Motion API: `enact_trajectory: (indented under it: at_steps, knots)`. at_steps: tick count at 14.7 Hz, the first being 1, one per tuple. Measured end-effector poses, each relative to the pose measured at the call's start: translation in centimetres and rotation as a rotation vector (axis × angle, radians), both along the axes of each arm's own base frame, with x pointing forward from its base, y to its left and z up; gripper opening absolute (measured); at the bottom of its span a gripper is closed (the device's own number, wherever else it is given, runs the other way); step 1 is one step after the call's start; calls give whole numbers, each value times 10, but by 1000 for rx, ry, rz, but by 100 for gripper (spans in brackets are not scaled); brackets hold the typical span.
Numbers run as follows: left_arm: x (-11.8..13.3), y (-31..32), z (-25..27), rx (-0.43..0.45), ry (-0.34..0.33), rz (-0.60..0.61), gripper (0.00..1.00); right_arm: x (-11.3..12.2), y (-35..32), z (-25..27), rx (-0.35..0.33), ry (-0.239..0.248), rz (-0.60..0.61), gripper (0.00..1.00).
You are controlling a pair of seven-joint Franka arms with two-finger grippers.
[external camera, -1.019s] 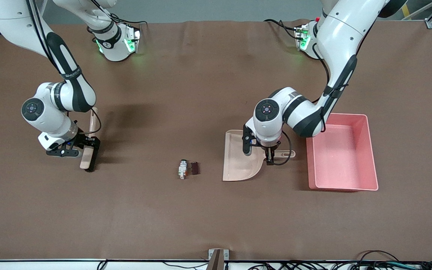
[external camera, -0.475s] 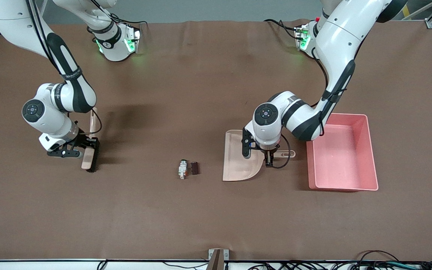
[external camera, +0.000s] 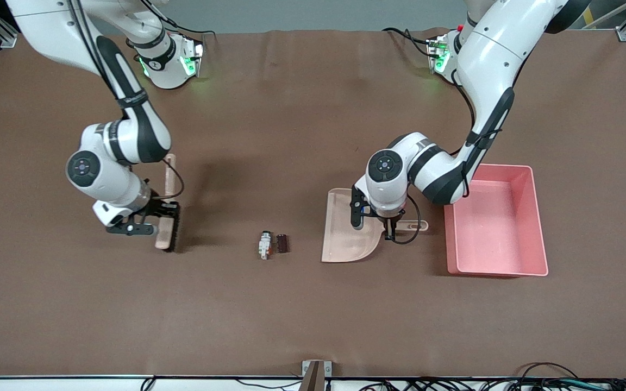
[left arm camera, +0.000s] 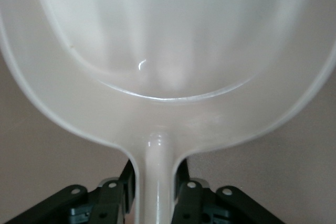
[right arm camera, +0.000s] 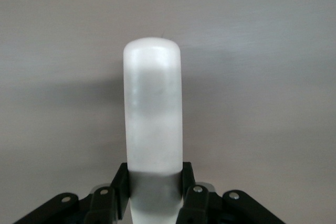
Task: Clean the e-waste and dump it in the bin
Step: 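Carry the brush with the right gripper to the capacitor and switch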
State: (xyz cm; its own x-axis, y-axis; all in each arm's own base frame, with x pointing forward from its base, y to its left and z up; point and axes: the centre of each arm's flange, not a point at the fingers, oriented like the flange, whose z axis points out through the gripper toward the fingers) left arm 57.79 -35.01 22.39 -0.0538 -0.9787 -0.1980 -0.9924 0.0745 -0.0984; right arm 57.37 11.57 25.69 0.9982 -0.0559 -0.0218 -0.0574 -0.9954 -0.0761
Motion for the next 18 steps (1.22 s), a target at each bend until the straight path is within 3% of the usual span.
enact_trajectory:
  at_steps: [11, 18]
  knots:
    - [-4, -19, 10, 61, 25, -10, 33, 15, 139, -29, 51, -42, -79, 43]
    - [4, -31, 1, 58, 15, -21, 33, 21, 195, -34, 78, -62, -61, 43]
